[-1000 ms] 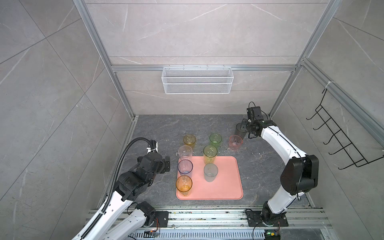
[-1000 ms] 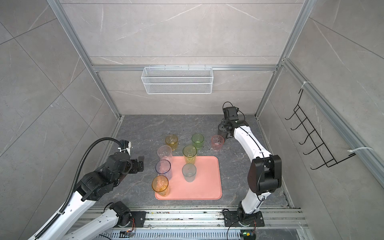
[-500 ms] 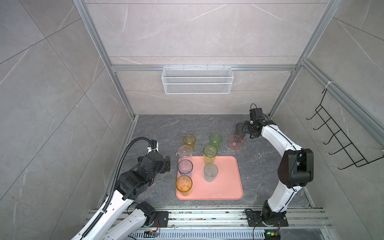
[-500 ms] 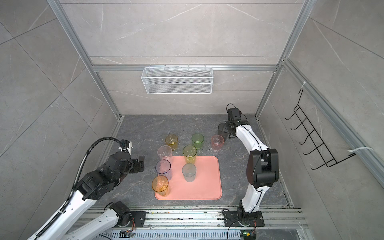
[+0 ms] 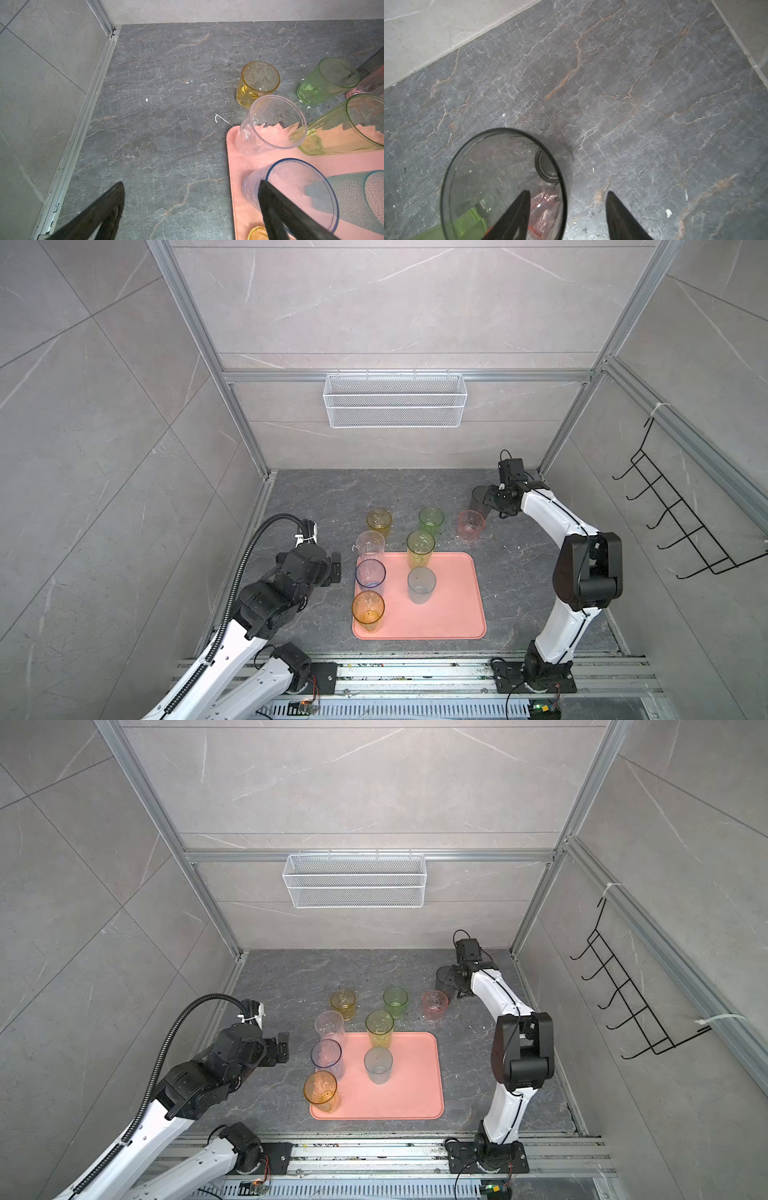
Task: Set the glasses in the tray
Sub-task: 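Lower the open right gripper into the dark grey cup and close on its rim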
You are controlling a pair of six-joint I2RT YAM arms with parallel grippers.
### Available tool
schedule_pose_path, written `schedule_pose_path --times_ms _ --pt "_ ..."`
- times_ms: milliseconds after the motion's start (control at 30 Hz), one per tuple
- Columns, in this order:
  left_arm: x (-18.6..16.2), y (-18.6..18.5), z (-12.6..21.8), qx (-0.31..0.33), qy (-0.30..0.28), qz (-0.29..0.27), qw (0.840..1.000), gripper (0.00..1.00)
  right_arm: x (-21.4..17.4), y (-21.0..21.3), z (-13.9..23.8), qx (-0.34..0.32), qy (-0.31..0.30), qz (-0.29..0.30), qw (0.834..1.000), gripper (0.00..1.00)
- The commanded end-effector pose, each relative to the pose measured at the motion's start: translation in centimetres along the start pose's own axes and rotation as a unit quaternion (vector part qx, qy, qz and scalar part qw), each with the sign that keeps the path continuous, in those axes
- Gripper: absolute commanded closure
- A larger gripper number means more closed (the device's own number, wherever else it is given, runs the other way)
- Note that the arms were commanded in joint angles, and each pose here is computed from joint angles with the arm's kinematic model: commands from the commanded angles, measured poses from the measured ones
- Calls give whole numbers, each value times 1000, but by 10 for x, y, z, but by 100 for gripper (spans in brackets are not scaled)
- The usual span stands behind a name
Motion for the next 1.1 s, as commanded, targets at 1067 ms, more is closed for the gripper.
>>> schedule_pose_path --times_ms 1067 --pt "2 -1 2 -3 -5 11 1000 0 4 4 -11 18 14 -2 1000 70"
Point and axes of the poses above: each gripper's point midway between its finger pads, its own z axis back along the fingers, its own y axis along the line the jaws close on, x = y × z, the point moved 6 cm from there along z, back along the fingers, and after that the axes turned 9 degrees about -z, right-handed, at the moved point
